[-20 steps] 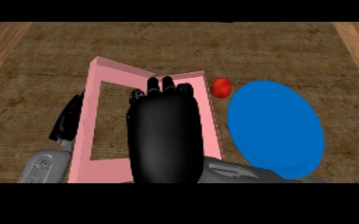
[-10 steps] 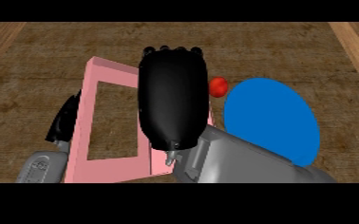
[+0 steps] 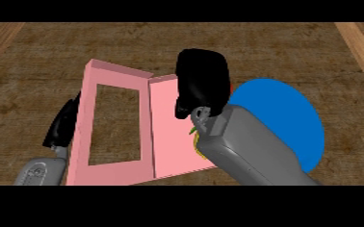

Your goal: Pick the lemon from the plate and place it in the cardboard box

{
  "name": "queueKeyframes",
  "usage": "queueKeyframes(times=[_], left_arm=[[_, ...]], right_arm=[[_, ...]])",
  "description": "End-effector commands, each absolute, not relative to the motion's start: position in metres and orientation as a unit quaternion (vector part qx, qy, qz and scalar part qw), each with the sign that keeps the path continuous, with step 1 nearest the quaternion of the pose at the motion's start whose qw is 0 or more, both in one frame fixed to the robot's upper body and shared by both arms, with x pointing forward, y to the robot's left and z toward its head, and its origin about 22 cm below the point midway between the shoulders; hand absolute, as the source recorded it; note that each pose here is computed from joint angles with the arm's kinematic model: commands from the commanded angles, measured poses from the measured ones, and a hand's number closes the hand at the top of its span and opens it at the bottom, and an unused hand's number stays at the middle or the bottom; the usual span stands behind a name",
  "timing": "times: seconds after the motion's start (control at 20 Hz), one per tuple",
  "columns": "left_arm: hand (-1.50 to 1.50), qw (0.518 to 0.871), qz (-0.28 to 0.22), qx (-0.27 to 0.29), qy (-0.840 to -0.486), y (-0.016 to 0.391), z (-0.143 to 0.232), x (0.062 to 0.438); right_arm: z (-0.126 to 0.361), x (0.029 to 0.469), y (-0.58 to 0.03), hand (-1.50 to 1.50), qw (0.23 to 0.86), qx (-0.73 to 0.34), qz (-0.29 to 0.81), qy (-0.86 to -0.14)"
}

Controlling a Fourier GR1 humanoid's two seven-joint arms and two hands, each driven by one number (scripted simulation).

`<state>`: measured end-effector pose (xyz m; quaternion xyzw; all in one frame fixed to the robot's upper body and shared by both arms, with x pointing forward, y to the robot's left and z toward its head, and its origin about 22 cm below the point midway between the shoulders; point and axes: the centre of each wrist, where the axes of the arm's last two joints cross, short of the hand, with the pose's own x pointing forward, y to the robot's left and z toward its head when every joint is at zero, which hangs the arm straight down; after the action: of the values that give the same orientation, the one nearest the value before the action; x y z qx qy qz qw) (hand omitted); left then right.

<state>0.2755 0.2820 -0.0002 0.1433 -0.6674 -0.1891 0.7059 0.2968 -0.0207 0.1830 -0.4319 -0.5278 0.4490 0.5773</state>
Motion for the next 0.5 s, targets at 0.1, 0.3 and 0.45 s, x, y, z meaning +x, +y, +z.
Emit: queueKeyframes(times=[0.1, 0.3, 0.45], left_arm=[[0.0, 0.703, -0.189, 0.142, -0.671, 0.268, -0.004, 0.275], [0.0, 0.71, -0.194, 0.143, -0.662, 0.28, -0.013, 0.274], [0.0, 0.705, -0.191, 0.143, -0.667, 0.278, -0.003, 0.28]], right_arm=[[0.164, 0.306, -0.025, -1.5, 0.607, -0.396, 0.374, -0.579], [0.185, 0.299, -0.027, -1.5, 0.595, -0.328, 0.262, -0.686], [0.178, 0.305, -0.035, -1.5, 0.608, -0.294, 0.206, -0.708]])
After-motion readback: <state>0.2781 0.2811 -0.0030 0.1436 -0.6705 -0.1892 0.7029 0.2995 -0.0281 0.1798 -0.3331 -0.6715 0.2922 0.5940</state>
